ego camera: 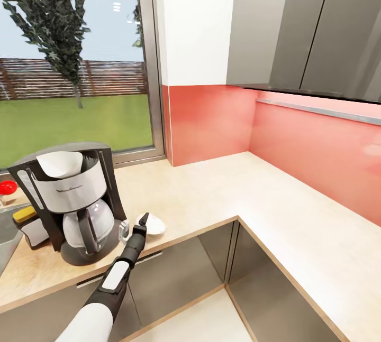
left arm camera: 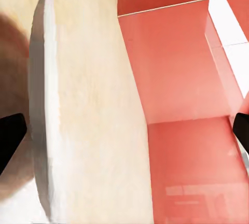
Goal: Set up a coffee station on the kitchen countertop: keep the coffee maker on the countertop, move the bottle of coffee from the kitchen shelf to the counter next to the coffee maker, place a paper coffee filter on top of the coffee maker, put the saucer next to the coffee maker with the coffee cup on the saucer, and place the electric kettle next to the coffee maker.
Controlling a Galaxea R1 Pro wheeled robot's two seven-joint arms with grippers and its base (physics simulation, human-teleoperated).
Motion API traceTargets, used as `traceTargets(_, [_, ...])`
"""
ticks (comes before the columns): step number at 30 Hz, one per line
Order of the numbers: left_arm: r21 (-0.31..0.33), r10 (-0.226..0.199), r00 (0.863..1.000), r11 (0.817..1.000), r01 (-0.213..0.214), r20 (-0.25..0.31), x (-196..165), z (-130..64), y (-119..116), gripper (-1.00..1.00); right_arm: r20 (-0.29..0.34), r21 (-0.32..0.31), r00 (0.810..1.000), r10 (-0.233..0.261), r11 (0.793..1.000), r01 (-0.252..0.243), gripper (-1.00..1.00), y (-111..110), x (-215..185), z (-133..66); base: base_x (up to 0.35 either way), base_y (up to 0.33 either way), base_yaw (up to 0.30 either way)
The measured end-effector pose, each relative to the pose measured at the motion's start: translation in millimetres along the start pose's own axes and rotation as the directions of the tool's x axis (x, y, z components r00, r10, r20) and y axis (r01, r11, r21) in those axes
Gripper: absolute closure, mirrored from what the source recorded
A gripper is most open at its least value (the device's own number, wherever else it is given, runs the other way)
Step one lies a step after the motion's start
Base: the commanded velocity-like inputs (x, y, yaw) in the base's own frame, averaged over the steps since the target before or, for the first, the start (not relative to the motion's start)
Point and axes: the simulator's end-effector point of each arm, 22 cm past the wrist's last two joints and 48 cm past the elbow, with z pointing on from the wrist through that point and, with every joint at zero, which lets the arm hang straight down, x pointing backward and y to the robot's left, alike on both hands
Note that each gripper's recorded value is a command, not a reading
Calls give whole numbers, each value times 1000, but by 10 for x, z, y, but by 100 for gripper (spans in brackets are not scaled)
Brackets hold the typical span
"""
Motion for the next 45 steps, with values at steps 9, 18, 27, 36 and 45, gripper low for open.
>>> traceTargets(9, [-2,0,1000,1000,0,-2,6,4,9,-100,-1,0,1000,0,1000,0,-100,0,-1,3,-271,65,0])
traceTargets(18, [-2,0,1000,1000,0,-2,7,3,10,-100,-1,0,1000,0,1000,0,-100,0,-1,3,-314,86,0])
traceTargets(27, [-2,1,1000,1000,-1,-2,9,1,13,-100,-1,0,1000,0,1000,0,-100,0,-1,3,-316,82,0])
traceTargets(36, [-20,0,1000,1000,0,-18,104,-62,116,-100,-1,0,1000,0,1000,0,-100,-1,-1,3,-331,11,0])
traceTargets(45, [-146,-10,996,989,-3,-92,503,-576,868,-100,0,0,1000,-1,1000,1,-100,2,0,1,-216,0,0])
